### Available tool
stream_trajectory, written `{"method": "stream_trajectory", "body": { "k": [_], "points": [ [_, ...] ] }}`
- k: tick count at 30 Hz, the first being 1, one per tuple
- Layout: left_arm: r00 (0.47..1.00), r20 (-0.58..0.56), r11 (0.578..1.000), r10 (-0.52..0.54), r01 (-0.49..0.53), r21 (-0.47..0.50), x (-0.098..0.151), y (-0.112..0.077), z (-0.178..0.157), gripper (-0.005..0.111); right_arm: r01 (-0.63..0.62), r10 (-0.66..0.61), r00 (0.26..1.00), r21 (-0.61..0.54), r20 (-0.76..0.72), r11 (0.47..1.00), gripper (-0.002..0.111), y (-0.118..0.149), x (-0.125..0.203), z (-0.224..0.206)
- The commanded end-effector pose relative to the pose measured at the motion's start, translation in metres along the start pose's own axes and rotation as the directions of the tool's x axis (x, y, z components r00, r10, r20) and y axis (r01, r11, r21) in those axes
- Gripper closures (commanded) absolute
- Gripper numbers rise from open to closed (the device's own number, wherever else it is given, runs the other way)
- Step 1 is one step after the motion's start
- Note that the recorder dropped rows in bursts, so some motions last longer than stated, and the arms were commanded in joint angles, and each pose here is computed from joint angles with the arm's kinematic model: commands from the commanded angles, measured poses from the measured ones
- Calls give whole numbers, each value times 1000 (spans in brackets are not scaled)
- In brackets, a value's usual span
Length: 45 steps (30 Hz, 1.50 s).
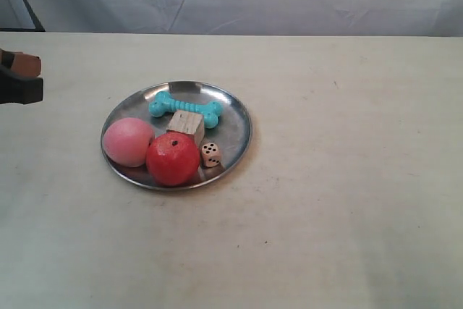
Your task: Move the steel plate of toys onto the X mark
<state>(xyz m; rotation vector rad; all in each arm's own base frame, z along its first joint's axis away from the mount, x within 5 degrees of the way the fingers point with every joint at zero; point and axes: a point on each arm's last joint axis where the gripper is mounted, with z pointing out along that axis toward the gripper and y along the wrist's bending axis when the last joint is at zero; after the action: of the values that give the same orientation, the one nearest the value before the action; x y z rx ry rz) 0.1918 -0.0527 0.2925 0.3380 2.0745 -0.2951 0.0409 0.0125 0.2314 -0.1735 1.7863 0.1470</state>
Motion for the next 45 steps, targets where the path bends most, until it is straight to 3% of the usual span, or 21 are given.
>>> {"method": "stream_trajectory", "body": {
  "k": [1,9,21,41,45],
  "points": [
    [1000,10,1000,-2,2,1,0,-1,-2,106,15,-16,1000,21,24,1000,108,-2,4,3],
    [1000,10,1000,-2,2,1,0,-1,-2,106,-98,95,994,67,52,993,108,-7,19,12],
    [1000,10,1000,-2,2,1,0,-1,-2,106,-102,106,993,75,-54,992,108,-7,48,21],
    [1000,9,1000,-7,7,5,0,-1,-2,106,-102,106,993,75,-58,992,108,-7,48,21],
    [998,60,999,33,-31,-34,-4,1,-7,106,-102,106,993,75,-58,992,108,-7,48,21]
  ]
}}
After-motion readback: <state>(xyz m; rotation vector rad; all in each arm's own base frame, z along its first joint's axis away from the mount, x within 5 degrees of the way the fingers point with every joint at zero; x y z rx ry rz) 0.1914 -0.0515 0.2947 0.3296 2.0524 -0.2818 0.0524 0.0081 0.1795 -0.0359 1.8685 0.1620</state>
